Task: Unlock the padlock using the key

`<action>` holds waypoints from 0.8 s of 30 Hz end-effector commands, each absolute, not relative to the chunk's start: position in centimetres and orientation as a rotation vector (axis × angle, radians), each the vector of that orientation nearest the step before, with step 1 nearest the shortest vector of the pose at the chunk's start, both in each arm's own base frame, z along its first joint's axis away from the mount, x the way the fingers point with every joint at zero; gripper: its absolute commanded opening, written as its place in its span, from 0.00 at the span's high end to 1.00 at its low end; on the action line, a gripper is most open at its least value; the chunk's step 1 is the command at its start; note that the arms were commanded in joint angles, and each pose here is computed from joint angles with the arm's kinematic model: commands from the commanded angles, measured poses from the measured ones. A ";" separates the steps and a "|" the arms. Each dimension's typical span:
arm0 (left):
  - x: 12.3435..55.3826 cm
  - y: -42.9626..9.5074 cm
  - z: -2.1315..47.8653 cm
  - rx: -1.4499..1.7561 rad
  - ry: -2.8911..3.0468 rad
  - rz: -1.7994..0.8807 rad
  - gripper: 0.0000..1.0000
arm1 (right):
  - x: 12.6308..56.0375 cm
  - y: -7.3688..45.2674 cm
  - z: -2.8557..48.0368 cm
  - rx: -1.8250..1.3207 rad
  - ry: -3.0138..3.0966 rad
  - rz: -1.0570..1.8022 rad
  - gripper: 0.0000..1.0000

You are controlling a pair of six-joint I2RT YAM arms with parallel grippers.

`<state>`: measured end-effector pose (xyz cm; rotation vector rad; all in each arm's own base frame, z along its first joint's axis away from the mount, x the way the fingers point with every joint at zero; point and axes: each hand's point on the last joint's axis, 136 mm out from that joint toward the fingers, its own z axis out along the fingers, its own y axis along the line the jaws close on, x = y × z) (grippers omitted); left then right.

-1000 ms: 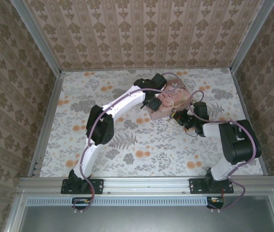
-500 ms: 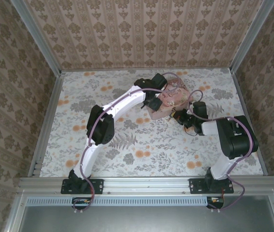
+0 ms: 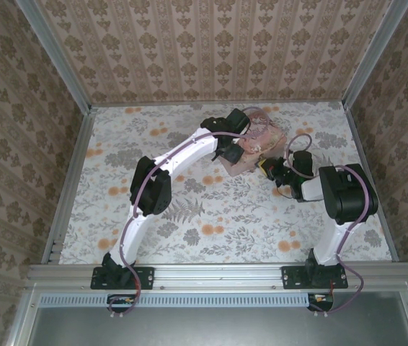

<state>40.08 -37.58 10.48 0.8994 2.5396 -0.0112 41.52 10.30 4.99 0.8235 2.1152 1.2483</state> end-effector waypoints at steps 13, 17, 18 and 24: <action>36.1 -30.5 0.8 1.103 2.841 0.345 0.31 | 42.9 5.4 3.5 0.952 2.177 0.915 1.00; 36.0 -30.6 0.6 1.107 2.848 0.344 0.31 | 45.4 4.9 5.0 1.044 1.938 1.189 1.00; 36.0 -30.6 0.5 1.108 2.849 0.344 0.31 | 46.1 4.5 5.3 1.073 1.879 1.251 1.00; 36.1 -30.7 0.4 1.105 2.856 0.341 0.32 | 47.3 5.1 6.1 1.022 2.022 1.190 1.00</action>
